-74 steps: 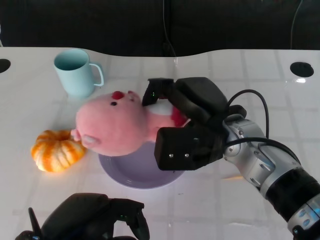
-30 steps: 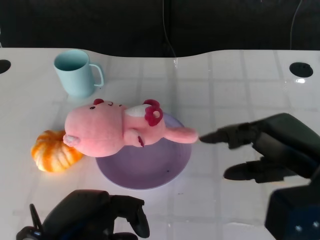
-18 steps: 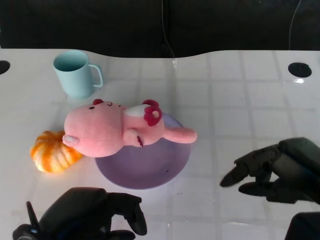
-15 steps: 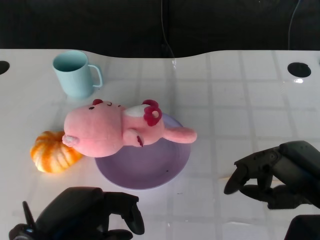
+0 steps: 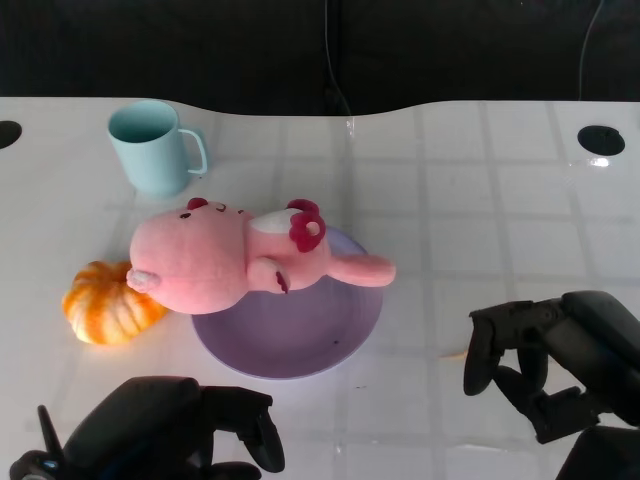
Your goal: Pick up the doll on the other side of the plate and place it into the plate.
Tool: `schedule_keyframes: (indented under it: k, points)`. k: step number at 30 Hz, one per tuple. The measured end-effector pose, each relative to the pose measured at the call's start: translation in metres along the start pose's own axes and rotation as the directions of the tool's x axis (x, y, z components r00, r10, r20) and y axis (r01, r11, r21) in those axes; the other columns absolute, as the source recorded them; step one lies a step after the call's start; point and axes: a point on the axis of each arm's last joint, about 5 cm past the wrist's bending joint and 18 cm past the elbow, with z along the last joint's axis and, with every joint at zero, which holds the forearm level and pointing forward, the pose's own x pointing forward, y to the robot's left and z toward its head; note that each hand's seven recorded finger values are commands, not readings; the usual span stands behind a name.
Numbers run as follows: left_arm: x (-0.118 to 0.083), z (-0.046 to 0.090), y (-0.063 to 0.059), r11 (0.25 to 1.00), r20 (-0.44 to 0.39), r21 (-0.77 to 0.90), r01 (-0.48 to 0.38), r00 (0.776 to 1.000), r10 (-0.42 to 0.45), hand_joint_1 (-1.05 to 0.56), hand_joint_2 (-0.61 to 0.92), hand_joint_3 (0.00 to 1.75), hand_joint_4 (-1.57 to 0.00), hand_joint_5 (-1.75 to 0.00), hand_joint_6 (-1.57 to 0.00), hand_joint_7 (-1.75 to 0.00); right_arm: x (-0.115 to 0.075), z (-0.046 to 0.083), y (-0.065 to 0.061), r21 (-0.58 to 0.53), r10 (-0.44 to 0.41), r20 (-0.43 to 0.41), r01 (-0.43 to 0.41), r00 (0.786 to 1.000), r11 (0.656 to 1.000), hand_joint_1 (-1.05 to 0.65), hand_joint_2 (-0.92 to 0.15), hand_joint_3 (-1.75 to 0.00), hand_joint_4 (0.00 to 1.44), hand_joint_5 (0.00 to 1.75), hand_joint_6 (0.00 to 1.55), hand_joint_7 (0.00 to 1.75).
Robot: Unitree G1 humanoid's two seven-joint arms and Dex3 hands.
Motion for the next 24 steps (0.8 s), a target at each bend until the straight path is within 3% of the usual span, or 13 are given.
schedule_keyframes:
  k: [7, 13, 24]
  points:
    - [-0.0004, -0.0003, 0.0007, 1.000, -0.002, 0.003, -0.002, 1.000, 0.002, -0.28, 0.92, 0.34, -0.66, -1.52, -0.77, -0.89, 0.0006, -0.0011, 0.0006, 0.079, 0.015, -0.024, -0.013, 1.000, 0.997, 0.02, -0.24, -1.43, 0.93, 1.74, 0.89, 1.28]
    - [-0.0005, -0.0002, 0.0008, 1.000, -0.002, 0.004, -0.003, 1.000, 0.003, -0.29, 0.92, 0.35, -0.67, -1.54, -0.77, -0.90, 0.0006, -0.0014, 0.0003, 0.128, 0.030, -0.021, -0.027, 0.999, 0.991, 0.03, -0.21, -1.47, 0.94, 1.74, 0.91, 1.25]
    - [-0.0005, -0.0002, 0.0009, 1.000, -0.002, 0.004, -0.003, 1.000, 0.003, -0.29, 0.92, 0.35, -0.66, -1.55, -0.76, -0.91, 0.0006, -0.0017, 0.0000, 0.153, 0.038, -0.020, -0.035, 0.999, 0.988, 0.05, -0.23, -1.44, 0.92, 1.71, 0.91, 1.25]
